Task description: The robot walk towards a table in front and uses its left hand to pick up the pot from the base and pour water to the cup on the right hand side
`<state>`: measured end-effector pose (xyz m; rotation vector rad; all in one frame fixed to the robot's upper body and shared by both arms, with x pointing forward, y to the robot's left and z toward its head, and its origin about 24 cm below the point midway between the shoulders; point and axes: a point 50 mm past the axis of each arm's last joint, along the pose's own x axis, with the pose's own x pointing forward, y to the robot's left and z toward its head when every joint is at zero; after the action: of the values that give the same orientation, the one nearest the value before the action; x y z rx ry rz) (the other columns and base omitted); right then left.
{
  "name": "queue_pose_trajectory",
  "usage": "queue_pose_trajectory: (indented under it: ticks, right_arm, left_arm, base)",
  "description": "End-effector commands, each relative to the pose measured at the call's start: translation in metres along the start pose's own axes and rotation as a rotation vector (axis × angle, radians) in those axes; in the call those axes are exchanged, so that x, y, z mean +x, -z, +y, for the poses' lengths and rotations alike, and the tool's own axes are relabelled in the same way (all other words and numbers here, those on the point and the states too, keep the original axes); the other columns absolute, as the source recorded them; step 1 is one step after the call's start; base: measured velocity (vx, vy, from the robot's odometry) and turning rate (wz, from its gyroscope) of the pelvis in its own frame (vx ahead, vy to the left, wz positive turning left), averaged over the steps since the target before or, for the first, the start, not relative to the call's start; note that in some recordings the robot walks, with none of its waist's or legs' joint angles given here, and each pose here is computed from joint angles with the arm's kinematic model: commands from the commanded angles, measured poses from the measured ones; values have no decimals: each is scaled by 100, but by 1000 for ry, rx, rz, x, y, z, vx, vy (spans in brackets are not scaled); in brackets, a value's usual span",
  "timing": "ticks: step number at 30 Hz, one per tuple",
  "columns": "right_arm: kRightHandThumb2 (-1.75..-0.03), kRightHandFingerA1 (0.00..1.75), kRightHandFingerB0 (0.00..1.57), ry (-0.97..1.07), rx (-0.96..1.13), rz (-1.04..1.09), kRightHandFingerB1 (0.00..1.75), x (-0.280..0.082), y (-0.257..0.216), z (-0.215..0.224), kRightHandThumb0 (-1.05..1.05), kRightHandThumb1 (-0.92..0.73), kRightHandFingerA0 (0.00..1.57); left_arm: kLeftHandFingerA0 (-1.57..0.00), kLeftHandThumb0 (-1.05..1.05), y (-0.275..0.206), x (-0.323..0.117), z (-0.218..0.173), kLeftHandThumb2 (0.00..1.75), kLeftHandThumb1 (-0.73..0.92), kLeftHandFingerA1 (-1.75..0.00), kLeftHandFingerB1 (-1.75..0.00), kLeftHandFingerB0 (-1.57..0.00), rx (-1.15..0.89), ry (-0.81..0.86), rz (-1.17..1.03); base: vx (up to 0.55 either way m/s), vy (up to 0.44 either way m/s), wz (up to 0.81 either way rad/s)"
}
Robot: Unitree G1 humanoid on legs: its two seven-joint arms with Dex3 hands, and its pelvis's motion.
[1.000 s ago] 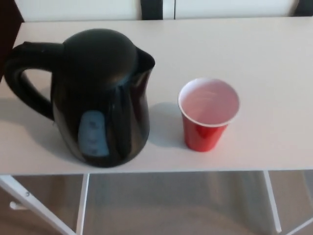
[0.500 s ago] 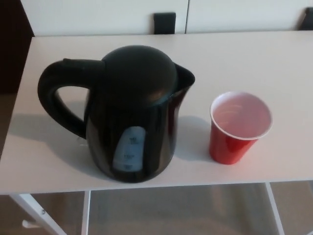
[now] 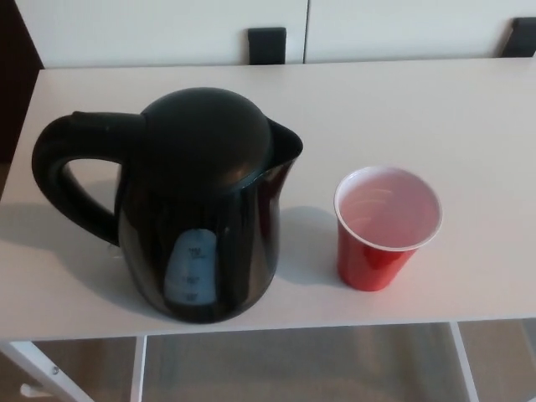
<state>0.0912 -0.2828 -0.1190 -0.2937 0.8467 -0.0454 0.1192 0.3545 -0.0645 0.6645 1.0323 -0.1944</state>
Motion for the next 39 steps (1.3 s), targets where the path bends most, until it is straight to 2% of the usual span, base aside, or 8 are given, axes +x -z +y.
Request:
queue_pose_trajectory:
  ticks: [1,14,16,17,22,24,33,39]
  right_arm:
    - [-59,57,46,16,-1,-3,44,-4,4,-7,-37,-67,69]
    - [-59,57,46,25,7,5,44,-2,1,-14,-39,-65,70]
    - [-58,57,46,36,8,21,43,-2,2,-14,-37,-65,70]
    - [-60,58,44,34,18,20,43,-2,4,-14,-36,-68,68]
    - [-60,55,44,42,32,24,42,-2,5,-17,-35,-68,65]
    - [-60,57,44,43,42,24,42,-3,5,-19,-34,-68,70]
    - [-85,68,40,46,38,-1,55,0,0,-22,-42,-53,65]
    - [-60,60,46,53,35,4,43,-1,1,-20,-39,-67,72]
  left_arm:
    - [-44,-55,-2,-14,6,60,65,-52,-29,-25,-129,-234,-28]
    - [-18,-48,-53,-108,73,57,53,-28,-27,-16,-550,-814,-581]
    - [-7,-26,-82,-128,80,89,35,-51,-50,-6,-518,-871,-722]
    - [-20,-45,-103,-140,83,57,52,-31,-28,-17,-501,-877,-808]
    - [-6,-23,-136,-148,85,88,35,-51,-50,-5,-450,-873,-904]
    - [-14,-40,-163,-149,88,61,45,-36,-33,-12,-411,-835,-974]
    - [-1,-26,-209,-147,107,85,32,-48,-47,0,-497,-669,-1087]
    - [-9,-51,-234,-135,107,63,42,-35,-28,-8,-466,-601,-1081]
  base:
    - [0,0,0]
    - [0,0,0]
    - [0,0,0]
    - [0,0,0]
    - [0,0,0]
    - [0,0,0]
    - [1,-1,1]
    - [0,0,0]
